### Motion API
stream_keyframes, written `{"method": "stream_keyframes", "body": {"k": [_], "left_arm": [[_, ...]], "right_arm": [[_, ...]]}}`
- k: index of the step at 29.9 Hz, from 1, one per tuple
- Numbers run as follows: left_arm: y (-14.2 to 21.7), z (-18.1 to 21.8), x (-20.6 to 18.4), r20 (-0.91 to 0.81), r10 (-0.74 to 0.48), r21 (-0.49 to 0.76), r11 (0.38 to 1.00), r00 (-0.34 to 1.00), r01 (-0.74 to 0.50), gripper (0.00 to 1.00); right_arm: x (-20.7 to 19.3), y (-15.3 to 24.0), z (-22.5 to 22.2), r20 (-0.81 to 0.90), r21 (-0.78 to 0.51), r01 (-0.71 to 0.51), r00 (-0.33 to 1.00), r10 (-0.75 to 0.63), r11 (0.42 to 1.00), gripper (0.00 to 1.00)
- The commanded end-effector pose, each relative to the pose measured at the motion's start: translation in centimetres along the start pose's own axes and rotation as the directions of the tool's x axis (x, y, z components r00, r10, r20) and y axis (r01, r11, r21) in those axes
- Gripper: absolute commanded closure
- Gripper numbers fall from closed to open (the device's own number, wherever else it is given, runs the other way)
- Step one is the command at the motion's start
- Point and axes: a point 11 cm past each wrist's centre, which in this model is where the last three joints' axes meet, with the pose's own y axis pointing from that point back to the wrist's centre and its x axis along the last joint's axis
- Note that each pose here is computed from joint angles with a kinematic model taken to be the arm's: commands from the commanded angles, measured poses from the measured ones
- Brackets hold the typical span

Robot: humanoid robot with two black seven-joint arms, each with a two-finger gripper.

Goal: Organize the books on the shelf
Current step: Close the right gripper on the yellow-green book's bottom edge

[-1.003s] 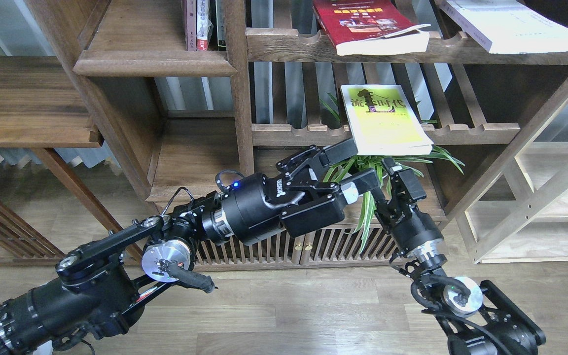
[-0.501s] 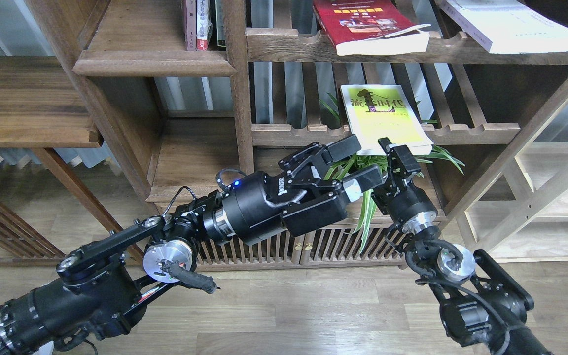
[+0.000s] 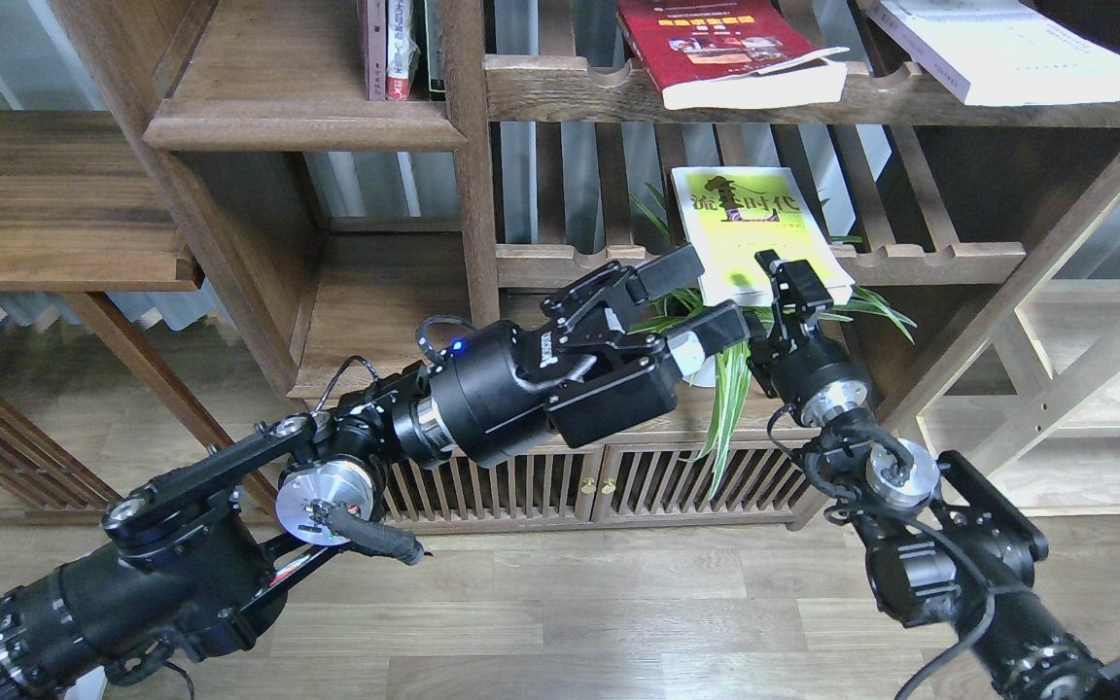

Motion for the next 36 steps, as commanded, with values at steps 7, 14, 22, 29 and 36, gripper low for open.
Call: {"method": "stream_keyframes", "body": {"k": [7,14,22,29,36], "left_arm": [[0.1,0.1,0.0,0.002,0.002,0.000,1.000,1.000,-0.002,0.01],[0.3,0.1,0.2,0.003,0.009,-0.003,1.000,1.000,-0.009,0.01],[0.5,-0.2,0.2,-0.007,0.013,-0.004,1.000,1.000,-0.013,0.01],[0.5,0.3,0.3,-0.001,0.019,-0.018,1.000,1.000,-0.019,0.01],[0.6,0.5,0.4,0.000,0.023,-0.024,0.999,1.000,-0.023,0.01]], "right_arm": [[0.8,-1.1,-0.3,0.009,0.025,-0.056,0.998,0.056,0.998,0.06],[0.8,-1.7,-0.3,0.011,0.032,-0.069,0.998,0.068,0.997,0.06],[0.0,-2.8,-0.6,0.008,0.037,-0.102,0.995,0.101,0.994,0.06],[-0.3,-3.3,-1.1,0.005,0.051,-0.115,0.993,0.114,0.992,0.12],[-0.2,-3.2,-1.6,0.040,0.073,-0.114,0.993,0.111,0.991,0.30]]}}
